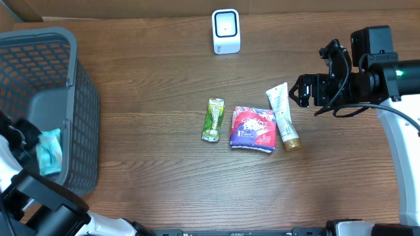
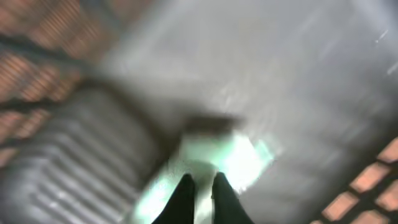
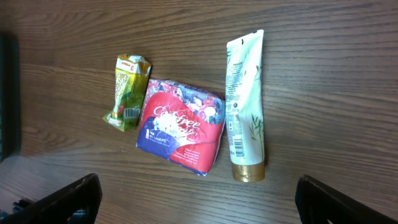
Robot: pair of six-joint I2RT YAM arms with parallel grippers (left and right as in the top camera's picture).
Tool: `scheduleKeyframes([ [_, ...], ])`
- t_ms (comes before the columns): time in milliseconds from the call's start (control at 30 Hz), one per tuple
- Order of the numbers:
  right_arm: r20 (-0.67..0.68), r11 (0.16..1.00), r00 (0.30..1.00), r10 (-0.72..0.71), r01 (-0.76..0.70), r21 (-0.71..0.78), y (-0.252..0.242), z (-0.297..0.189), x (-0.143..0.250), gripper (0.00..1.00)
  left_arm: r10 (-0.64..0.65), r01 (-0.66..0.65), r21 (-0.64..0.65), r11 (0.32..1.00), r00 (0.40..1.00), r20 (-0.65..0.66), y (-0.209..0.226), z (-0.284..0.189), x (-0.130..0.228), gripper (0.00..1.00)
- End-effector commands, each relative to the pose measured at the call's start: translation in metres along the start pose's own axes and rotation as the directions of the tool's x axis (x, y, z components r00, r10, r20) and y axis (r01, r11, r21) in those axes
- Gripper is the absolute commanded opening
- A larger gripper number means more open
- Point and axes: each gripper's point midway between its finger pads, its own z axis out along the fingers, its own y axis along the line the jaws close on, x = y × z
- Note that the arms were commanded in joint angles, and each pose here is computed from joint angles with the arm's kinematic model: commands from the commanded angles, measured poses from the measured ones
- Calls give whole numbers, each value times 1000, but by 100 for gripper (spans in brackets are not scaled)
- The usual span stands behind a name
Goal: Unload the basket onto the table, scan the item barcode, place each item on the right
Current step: 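Grasp the mint-green wipes packet in the basket with the left gripper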
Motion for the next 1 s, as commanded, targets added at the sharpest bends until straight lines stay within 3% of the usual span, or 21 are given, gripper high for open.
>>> scheduleKeyframes([
  [0,30,1000,999,-19,19,-9,6,-7,-6,100,-71,71,5,997,996,60,-5,-25,-22,4],
  [233,29,1000,999,-19,19,-10,6,-7,-6,100,1,-1,-5,1000,999,32,-4,-24,-15,6],
  [367,30,1000,999,-20,20,-9,6,-7,-6,100,67,-67,-70,995,998,1,9,-12,-5,70],
  [400,31,1000,999,-20,20,-9,6,-7,-6,100,65,-66,-93,993,998,-11,13,-9,-1,75],
  [533,31,1000,999,-20,20,-9,6,-7,-6,100,61,-68,-159,985,997,-52,27,5,15,80],
  [733,30,1000,999,-20,20,-8,6,-7,-6,100,159,-171,-163,972,984,-81,33,30,31,75],
  [967,34,1000,999,-21,22,-9,6,-7,-7,100,174,-178,-176,968,984,-41,36,43,28,75],
])
